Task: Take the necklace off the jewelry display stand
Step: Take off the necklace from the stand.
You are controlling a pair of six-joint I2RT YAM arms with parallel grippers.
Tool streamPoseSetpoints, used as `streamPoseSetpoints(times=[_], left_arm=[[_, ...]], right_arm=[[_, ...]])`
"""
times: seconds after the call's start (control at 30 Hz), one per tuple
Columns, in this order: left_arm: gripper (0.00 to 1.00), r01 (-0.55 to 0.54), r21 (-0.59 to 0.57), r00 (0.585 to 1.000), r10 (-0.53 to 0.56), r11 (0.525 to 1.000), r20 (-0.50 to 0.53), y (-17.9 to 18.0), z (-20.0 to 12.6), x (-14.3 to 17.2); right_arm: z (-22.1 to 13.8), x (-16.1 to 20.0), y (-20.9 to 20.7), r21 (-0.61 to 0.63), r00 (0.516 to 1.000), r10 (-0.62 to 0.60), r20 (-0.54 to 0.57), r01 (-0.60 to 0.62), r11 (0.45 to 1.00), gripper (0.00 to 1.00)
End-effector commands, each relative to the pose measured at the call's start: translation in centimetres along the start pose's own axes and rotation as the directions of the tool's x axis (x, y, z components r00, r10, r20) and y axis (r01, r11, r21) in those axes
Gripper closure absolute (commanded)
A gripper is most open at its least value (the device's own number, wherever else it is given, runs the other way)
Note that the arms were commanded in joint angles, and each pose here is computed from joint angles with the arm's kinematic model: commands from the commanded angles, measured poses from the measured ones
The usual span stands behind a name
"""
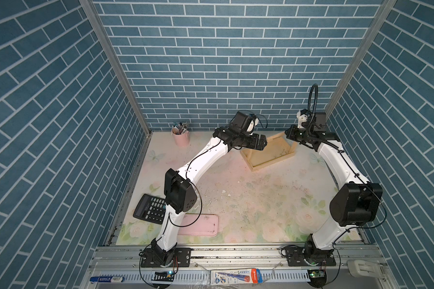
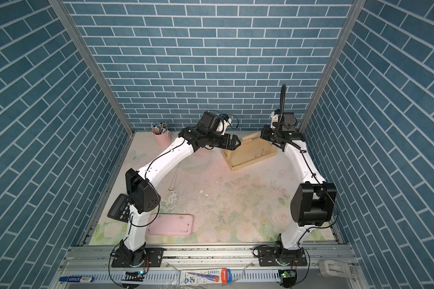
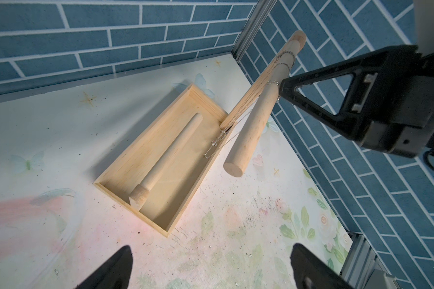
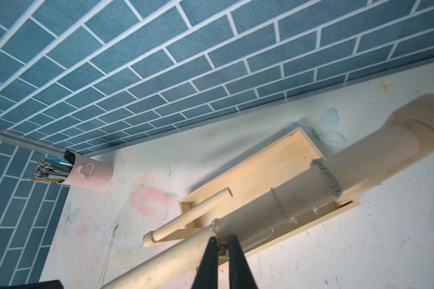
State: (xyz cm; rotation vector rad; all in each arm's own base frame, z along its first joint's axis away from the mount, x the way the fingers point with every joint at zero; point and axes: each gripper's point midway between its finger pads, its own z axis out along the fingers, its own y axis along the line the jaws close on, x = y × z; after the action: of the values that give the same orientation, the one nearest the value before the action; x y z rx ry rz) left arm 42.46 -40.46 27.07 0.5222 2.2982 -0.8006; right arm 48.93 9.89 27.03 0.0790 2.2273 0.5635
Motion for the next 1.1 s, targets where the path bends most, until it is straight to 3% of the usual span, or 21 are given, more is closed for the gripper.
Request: streamPoseSetpoints(times=[0.0,0.27,0.6,1.07], left_arm=[[0.01,-0.005,0.014,0.999,0.005,1.000,0.039,-0.8,-1.9,-1.0],[0.01,0.001,0.015,0.999,-0.002,1.000,0.036,-0.8,-2.0,-0.8],[0.01,0.060,-0.014,0.997,-0.059,0.998,0.039,-0.1,-2.0,-0.4],[0.01,0.068,0.063,0.996,-0.072,0.996,0.060,-0.7,-3.5,-0.5]], right_arm=[[-0.1,-0.8,0.3,0.009,1.000,0.004,0.017,-0.004,1.000,0.93],[-0.1,-0.9,0.2,0.014,1.000,0.000,0.020,0.000,1.000,1.00],[-1.1,-1.5,0.5,0.019,0.999,-0.027,0.035,0.026,0.999,1.00],[-2.2,-2.3,1.4,0.008,0.997,-0.060,0.043,0.060,0.998,1.00]])
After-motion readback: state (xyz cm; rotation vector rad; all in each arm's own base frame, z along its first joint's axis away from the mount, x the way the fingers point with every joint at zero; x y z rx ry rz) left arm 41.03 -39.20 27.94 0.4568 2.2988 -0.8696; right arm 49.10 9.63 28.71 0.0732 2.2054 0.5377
